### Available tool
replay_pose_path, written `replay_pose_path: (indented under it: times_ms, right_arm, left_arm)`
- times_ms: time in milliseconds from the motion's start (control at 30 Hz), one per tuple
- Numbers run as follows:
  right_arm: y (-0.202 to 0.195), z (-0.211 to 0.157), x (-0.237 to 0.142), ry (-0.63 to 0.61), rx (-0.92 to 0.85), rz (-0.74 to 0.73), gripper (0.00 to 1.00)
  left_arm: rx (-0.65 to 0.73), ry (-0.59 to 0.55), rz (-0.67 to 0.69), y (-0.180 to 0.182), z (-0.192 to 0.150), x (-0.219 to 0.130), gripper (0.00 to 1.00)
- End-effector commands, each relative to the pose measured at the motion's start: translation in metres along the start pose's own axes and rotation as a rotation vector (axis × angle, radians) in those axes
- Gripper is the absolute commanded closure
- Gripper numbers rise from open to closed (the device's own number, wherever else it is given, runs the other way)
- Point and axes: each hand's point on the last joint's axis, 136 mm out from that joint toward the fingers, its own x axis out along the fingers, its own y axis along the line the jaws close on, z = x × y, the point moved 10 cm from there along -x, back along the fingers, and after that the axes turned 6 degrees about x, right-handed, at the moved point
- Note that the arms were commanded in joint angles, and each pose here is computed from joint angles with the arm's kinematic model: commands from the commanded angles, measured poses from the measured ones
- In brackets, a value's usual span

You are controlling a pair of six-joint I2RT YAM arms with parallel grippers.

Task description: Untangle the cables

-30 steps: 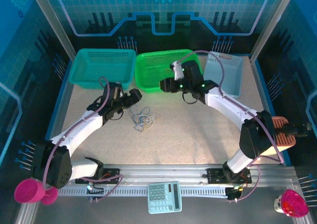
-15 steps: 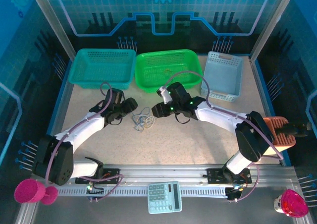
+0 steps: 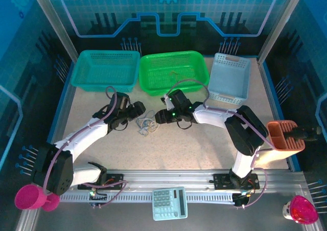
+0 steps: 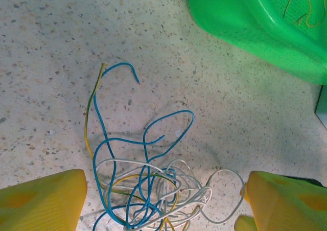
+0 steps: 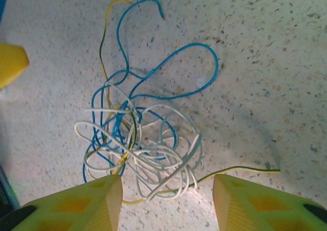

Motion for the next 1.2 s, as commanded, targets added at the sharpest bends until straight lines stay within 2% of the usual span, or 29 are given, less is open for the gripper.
replay_pose_path:
  times_ms: [0, 333, 433, 567, 800, 1167]
  right_arm:
    - [-0.011, 0.005, 0.008, -0.023, 0.102, 0.042, 0.5]
    - [-0.015, 0.012, 0.024, -0.019, 0.166, 0.08, 0.55]
    - [-0.015, 0.015, 0.025, -0.021, 0.17, 0.094, 0.69]
    - [-0.011, 0.019, 0.017, -0.028, 0.162, 0.13, 1.0]
    - [0.007, 0.026, -0.015, -0.074, 0.099, 0.179, 1.0]
    - [0.04, 0.033, -0.074, -0.181, -0.101, 0.191, 1.0]
  left_arm:
    - [0.017, -0.02, -0.067, -0.015, 0.006, -0.012, 0.17]
    - [0.024, -0.024, -0.082, -0.017, 0.004, -0.016, 0.16]
    - [0.024, -0.027, -0.085, -0.018, 0.004, -0.017, 0.16]
    - [0.026, -0.032, -0.089, -0.018, 0.004, -0.017, 0.15]
    - [0.043, -0.037, -0.087, -0.018, 0.004, -0.018, 0.15]
    - [0.065, -0.049, -0.1, -0.017, 0.002, -0.02, 0.13]
